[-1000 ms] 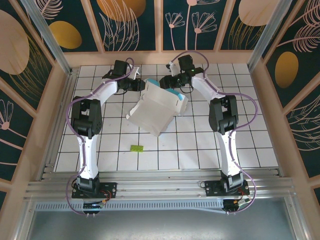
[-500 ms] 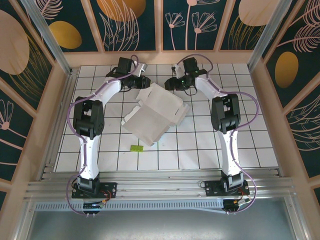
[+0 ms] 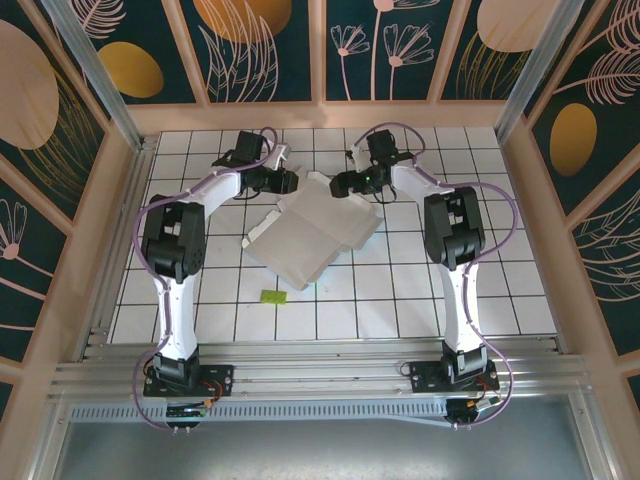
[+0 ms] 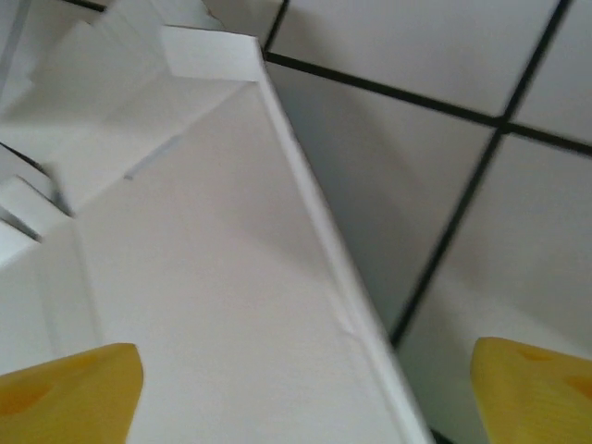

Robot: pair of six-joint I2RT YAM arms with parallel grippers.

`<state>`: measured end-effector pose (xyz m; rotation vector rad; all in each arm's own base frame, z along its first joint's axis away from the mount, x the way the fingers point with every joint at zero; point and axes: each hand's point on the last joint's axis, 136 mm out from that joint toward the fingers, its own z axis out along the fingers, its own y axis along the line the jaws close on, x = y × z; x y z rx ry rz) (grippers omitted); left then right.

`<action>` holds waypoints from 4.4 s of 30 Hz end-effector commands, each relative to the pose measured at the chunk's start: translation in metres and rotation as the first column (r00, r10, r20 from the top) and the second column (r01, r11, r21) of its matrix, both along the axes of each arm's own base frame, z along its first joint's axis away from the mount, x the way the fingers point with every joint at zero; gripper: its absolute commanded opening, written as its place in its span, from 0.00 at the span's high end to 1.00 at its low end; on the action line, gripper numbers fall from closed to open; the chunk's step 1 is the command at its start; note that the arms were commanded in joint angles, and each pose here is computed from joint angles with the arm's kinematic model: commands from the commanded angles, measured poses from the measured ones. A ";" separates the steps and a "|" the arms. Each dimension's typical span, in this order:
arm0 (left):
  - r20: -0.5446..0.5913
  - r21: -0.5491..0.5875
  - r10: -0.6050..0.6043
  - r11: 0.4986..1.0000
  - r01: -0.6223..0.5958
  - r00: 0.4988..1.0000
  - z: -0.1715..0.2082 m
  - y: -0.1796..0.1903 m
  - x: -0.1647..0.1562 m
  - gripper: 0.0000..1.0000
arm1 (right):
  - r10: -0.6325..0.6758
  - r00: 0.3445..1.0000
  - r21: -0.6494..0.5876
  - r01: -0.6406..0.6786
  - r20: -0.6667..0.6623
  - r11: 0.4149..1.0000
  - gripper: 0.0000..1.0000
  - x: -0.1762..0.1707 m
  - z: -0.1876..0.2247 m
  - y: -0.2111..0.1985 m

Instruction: Fold the paper box

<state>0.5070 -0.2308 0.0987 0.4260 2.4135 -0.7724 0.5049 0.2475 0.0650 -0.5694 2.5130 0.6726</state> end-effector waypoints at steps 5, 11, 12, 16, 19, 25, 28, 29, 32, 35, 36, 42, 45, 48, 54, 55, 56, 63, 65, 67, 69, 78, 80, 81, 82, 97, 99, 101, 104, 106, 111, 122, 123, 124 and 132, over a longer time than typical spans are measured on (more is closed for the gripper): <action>0.110 -0.043 0.027 0.999 -0.022 0.994 0.047 0.003 -0.008 0.62 | 0.075 0.996 -0.176 -0.064 0.056 0.982 0.09 0.014 -0.009 -0.016; 0.099 -0.070 0.050 0.997 -0.043 0.994 0.052 0.006 -0.020 0.59 | 0.112 0.994 -0.137 -0.111 -0.005 0.984 0.28 0.016 -0.025 -0.004; 0.098 -0.069 0.054 0.996 -0.047 0.994 0.052 0.006 -0.021 0.59 | 0.117 0.993 -0.127 -0.118 -0.016 0.985 0.31 0.015 -0.027 -0.002; 0.093 -0.069 0.065 0.996 -0.059 0.994 0.050 0.009 -0.024 0.58 | 0.130 0.991 -0.125 -0.134 -0.039 0.983 0.50 0.010 -0.034 0.000; 0.090 -0.066 0.074 0.995 -0.068 0.993 0.049 0.010 -0.024 0.57 | 0.135 0.990 -0.126 -0.139 -0.042 0.982 0.64 0.008 -0.034 -0.001; 0.102 0.007 0.135 0.991 -0.137 0.985 0.042 0.025 -0.014 0.56 | 0.141 0.988 -0.266 -0.120 0.062 0.956 0.84 0.012 -0.009 -0.008; 0.135 0.070 0.168 0.981 -0.179 0.976 0.039 0.037 -0.006 0.55 | 0.182 0.967 -0.421 -0.092 0.179 0.902 0.86 0.015 0.014 -0.014; 0.140 0.084 0.176 0.979 -0.188 0.974 0.039 0.041 -0.004 0.55 | 0.206 0.954 -0.472 -0.082 0.218 0.878 0.86 0.015 0.023 -0.015; 0.135 0.076 0.158 0.983 -0.169 0.978 0.036 0.044 0.000 0.52 | 0.281 0.908 -0.587 -0.048 0.312 0.808 0.88 0.013 0.043 -0.014; 0.136 0.071 0.100 0.991 -0.110 0.986 0.034 0.041 0.004 0.51 | 0.347 0.870 -0.636 -0.051 0.350 0.770 0.90 0.006 0.051 -0.008; 0.141 0.072 0.067 0.994 -0.078 0.988 0.033 0.038 0.006 0.50 | 0.359 0.863 -0.642 -0.055 0.354 0.765 0.90 0.004 0.052 -0.006; 0.139 0.071 -0.098 0.994 0.088 0.985 0.011 0.030 0.018 0.46 | 0.405 0.839 -0.680 -0.058 0.364 0.731 0.90 -0.005 0.054 0.003; 0.124 0.077 -0.117 0.991 0.108 0.985 0.003 0.027 0.027 0.46 | 0.410 0.828 -0.695 -0.034 0.383 0.718 0.91 -0.003 0.061 0.000; 0.136 0.051 -0.141 0.990 0.135 0.981 0.004 0.022 0.028 0.46 | 0.438 0.805 -0.717 -0.022 0.401 0.697 0.91 -0.007 0.067 0.010; 0.131 0.024 -0.161 0.987 0.160 0.978 0.003 0.016 0.031 0.49 | 0.471 0.765 -0.738 0.009 0.440 0.675 0.91 -0.013 0.079 0.020; 0.130 0.028 -0.158 0.987 0.155 0.979 0.002 0.017 0.032 0.49 | 0.479 0.756 -0.743 0.016 0.447 0.669 0.91 -0.014 0.081 0.022; 0.129 0.034 -0.156 0.988 0.153 0.979 0.001 0.017 0.033 0.50 | 0.485 0.747 -0.746 0.022 0.455 0.666 0.91 -0.016 0.083 0.024; 0.134 0.051 -0.145 0.989 0.139 0.980 -0.001 0.021 0.030 0.62 | 0.517 0.693 -0.771 0.088 0.503 0.631 0.92 -0.023 0.097 0.026; 0.139 0.023 -0.146 0.989 0.145 0.979 0.002 0.019 0.026 0.67 | 0.525 0.681 -0.779 0.109 0.511 0.617 0.92 -0.024 0.099 0.025; 0.138 -0.020 -0.156 0.987 0.160 0.978 0.004 0.014 0.021 0.69 | 0.526 0.674 -0.782 0.125 0.519 0.611 0.92 -0.024 0.101 0.025; 0.133 -0.061 -0.156 0.984 0.165 0.979 0.008 0.010 0.016 0.70 | 0.528 0.668 -0.783 0.136 0.525 0.607 0.92 -0.024 0.102 0.025; 0.065 -0.220 -0.119 0.967 0.131 0.991 0.013 -0.003 0.008 0.68 | 0.536 0.646 -0.790 0.176 0.543 0.588 0.92 -0.027 0.101 0.028; 0.053 -0.218 -0.115 0.968 0.124 0.992 0.008 -0.001 0.004 0.69 | 0.534 0.633 -0.784 0.197 0.560 0.588 0.92 -0.028 0.105 0.029; 0.051 -0.214 -0.111 0.970 0.119 0.993 0.007 0.000 0.003 0.69 | 0.539 0.625 -0.784 0.203 0.565 0.587 0.92 -0.029 0.106 0.031; 0.052 -0.214 -0.111 0.970 0.120 0.992 0.007 0.000 0.000 0.69 | 0.543 0.612 -0.782 0.216 0.575 0.585 0.92 -0.031 0.109 0.032; -0.012 -0.252 -0.046 0.967 0.041 0.999 -0.009 0.009 -0.031 0.65 | 0.706 0.437 -0.829 0.342 0.557 0.443 0.91 -0.066 0.105 0.050; -0.021 -0.262 -0.033 0.965 0.026 0.999 -0.010 0.010 -0.035 0.64 | 0.719 0.425 -0.832 0.353 0.550 0.428 0.91 -0.071 0.101 0.050; -0.029 -0.279 -0.030 0.960 0.021 0.999 -0.009 0.010 -0.041 0.64 | 0.730 0.415 -0.835 0.355 0.543 0.420 0.91 -0.077 0.096 0.051; -0.029 -0.320 -0.033 0.947 0.022 0.999 -0.005 0.008 -0.050 0.61 | 0.747 0.393 -0.838 0.356 0.536 0.413 0.91 -0.087 0.091 0.053; -0.030 -0.335 -0.034 0.942 0.021 0.999 -0.005 0.008 -0.056 0.58 | 0.760 0.376 -0.839 0.362 0.531 0.407 0.91 -0.093 0.088 0.055; -0.010 -0.349 -0.028 0.937 0.022 1.000 -0.001 0.011 -0.071 0.55 | 0.797 0.334 -0.849 0.361 0.503 0.385 0.90 -0.110 0.076 0.059; 0.172 -0.319 0.041 0.948 0.016 0.984 0.050 0.031 -0.104 0.31 | 0.836 0.293 -0.865 0.356 0.464 0.355 0.90 -0.130 0.059 0.058; 0.212 -0.299 0.062 0.954 0.004 0.975 0.059 0.037 -0.106 0.30 | 0.838 0.291 -0.866 0.353 0.462 0.355 0.90 -0.131 0.058 0.059; 0.256 -0.271 0.086 0.963 -0.014 0.963 0.067 0.043 -0.108 0.29 | 0.837 0.288 -0.864 0.353 0.465 0.358 0.90 -0.132 0.058 0.059; 0.566 0.199 0.051 0.960 -0.196 0.823 0.083 0.110 -0.091 0.32 | 0.835 0.278 -0.862 0.340 0.475 0.377 0.90 -0.132 0.058 0.062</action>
